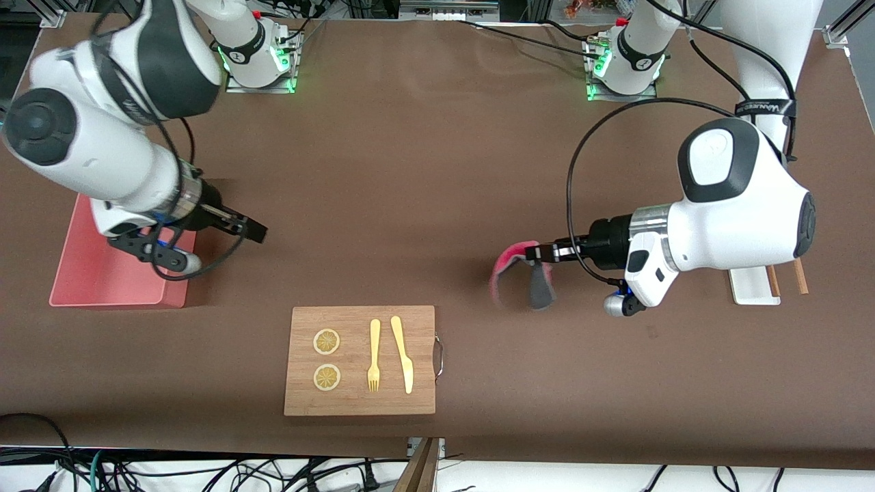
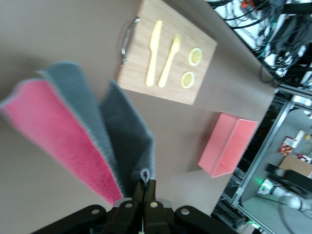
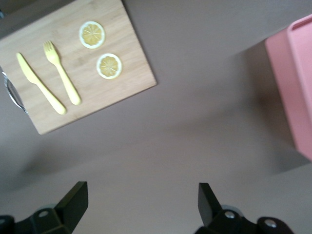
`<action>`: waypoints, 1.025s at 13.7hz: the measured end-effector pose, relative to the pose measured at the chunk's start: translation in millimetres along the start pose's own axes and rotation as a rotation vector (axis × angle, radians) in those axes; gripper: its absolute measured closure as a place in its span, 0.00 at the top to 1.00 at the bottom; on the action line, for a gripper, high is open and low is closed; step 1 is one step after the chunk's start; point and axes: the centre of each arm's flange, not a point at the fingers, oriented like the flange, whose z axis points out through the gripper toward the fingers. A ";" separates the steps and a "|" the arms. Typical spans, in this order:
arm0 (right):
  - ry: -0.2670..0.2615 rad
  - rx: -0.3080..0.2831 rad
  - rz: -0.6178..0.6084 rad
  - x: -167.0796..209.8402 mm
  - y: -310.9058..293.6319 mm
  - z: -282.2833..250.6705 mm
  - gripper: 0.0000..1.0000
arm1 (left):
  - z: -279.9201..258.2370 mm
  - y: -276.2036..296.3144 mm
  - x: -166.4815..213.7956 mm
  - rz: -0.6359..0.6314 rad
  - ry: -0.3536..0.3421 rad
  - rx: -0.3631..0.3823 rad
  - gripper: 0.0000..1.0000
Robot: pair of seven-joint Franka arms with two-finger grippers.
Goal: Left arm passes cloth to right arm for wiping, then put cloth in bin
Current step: 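Lift the cloth with the left gripper while the right gripper approaches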
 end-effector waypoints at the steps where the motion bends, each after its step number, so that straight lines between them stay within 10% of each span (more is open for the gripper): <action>1: 0.015 0.016 0.023 -2.6 -12.9 7.8 1.00 | -2.3 5.5 -2.2 0.013 -0.003 -0.021 0.02; 14: 0.139 0.212 0.168 -34.0 -104.4 44.5 1.00 | 78.4 79.5 -68.0 0.172 -0.110 -0.197 0.02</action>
